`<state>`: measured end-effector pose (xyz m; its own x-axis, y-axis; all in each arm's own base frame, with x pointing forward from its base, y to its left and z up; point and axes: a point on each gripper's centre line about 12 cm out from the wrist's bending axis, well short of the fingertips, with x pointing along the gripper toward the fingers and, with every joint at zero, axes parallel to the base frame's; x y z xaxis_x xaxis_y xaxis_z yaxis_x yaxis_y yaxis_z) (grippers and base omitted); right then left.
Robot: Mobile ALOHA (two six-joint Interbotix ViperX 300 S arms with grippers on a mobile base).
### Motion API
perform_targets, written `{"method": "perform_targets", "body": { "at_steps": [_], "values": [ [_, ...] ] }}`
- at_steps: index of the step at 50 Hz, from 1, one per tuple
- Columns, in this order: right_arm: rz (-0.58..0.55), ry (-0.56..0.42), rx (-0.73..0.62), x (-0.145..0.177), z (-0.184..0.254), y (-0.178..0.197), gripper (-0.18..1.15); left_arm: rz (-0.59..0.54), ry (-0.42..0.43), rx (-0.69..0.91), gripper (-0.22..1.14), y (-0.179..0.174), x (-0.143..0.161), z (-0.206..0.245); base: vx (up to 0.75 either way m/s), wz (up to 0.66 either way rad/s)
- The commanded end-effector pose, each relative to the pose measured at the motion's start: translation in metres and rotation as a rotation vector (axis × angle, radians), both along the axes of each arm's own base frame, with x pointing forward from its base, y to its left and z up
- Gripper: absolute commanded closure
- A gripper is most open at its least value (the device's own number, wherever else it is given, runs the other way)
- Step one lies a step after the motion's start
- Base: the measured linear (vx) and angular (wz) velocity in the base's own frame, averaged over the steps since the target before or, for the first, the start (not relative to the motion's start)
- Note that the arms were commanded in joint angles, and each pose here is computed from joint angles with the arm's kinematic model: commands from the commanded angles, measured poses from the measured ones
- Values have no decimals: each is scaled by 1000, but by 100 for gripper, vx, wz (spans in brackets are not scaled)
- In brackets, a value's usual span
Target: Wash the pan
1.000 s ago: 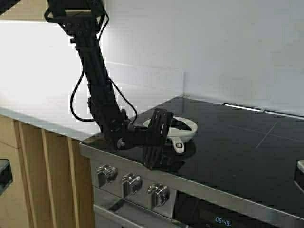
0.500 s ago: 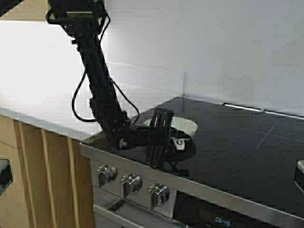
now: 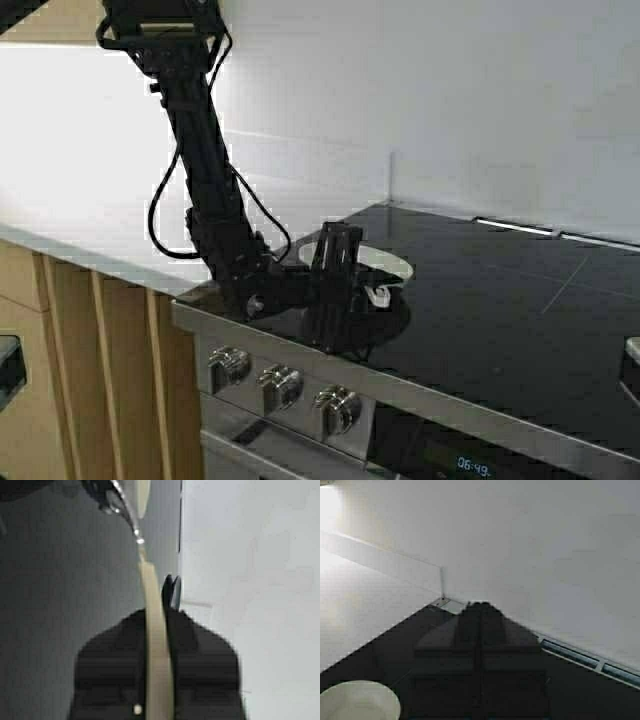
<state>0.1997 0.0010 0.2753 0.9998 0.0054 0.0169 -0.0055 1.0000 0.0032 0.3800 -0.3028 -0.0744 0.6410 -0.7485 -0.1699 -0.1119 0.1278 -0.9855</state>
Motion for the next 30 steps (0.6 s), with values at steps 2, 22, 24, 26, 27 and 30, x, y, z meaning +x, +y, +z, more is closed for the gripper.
{"method": "perform_targets", "body": {
  "at_steps": [2, 22, 24, 26, 27, 30],
  "values": [
    [2, -8, 9, 2, 4, 0, 92, -6, -106, -32, 89, -2, 3, 48, 0, 7],
    [0, -11, 22, 2, 5, 0, 92, -1, -179, -76, 89, 12, -16, 91, -1, 19],
    [1, -12, 22, 2, 5, 0, 92, 3, -181, -81, 89, 14, -18, 93, 0, 33],
    [2, -12, 23, 2, 5, 0, 92, 2, -186, -84, 89, 15, -20, 96, 0, 35],
    [0, -11, 22, 2, 5, 0, 92, 6, -188, -85, 89, 16, -20, 96, 0, 37],
    [2, -11, 23, 2, 5, 0, 92, 13, -194, -90, 89, 18, -22, 98, -1, 39]
  ]
}}
